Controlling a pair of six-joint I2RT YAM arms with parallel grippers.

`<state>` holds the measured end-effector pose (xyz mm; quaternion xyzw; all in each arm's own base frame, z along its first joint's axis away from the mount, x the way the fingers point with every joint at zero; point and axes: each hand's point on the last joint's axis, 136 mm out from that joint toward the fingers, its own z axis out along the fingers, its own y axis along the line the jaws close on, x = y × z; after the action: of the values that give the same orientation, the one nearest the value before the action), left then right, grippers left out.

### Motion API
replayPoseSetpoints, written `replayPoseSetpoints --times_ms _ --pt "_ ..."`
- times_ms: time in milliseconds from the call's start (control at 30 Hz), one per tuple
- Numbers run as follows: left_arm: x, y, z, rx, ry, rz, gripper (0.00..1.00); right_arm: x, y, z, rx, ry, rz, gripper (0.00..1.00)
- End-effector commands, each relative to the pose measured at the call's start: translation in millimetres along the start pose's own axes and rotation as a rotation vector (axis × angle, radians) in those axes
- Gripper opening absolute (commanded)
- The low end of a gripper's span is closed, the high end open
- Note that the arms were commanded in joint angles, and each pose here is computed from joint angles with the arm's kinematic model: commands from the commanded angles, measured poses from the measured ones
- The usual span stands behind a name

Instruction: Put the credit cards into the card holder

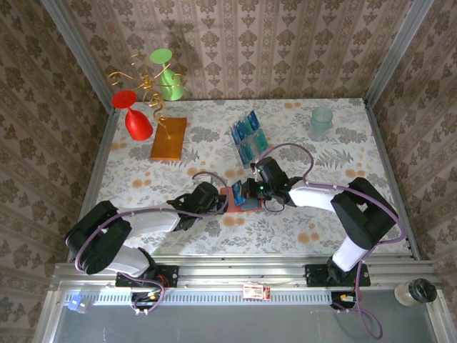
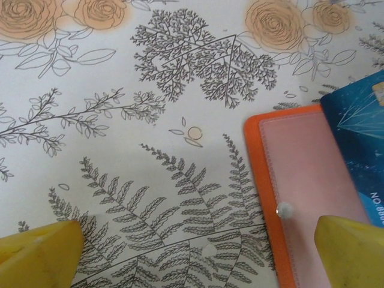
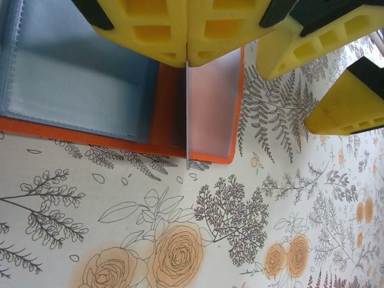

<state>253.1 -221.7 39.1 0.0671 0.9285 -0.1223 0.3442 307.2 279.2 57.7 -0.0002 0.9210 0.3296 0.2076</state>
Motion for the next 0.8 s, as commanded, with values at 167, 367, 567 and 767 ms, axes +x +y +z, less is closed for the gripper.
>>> replayPoseSetpoints --times_ms 167,367,567,767 --pt "4 -11 5 0.012 0.033 0.034 1.00 3 3 1 -0.022 -0.001 0.010 0.00" --pt "18 0 11 -0.028 0.067 0.044 1.00 -5 10 -10 -0.036 -0.028 0.010 0.00" --pt "23 7 11 -0.069 0.081 0.048 1.00 -13 9 -26 -0.036 -0.066 0.018 0.00" --pt "25 9 11 -0.082 0.083 0.051 1.00 -18 -3 -38 -0.019 -0.123 0.062 0.00"
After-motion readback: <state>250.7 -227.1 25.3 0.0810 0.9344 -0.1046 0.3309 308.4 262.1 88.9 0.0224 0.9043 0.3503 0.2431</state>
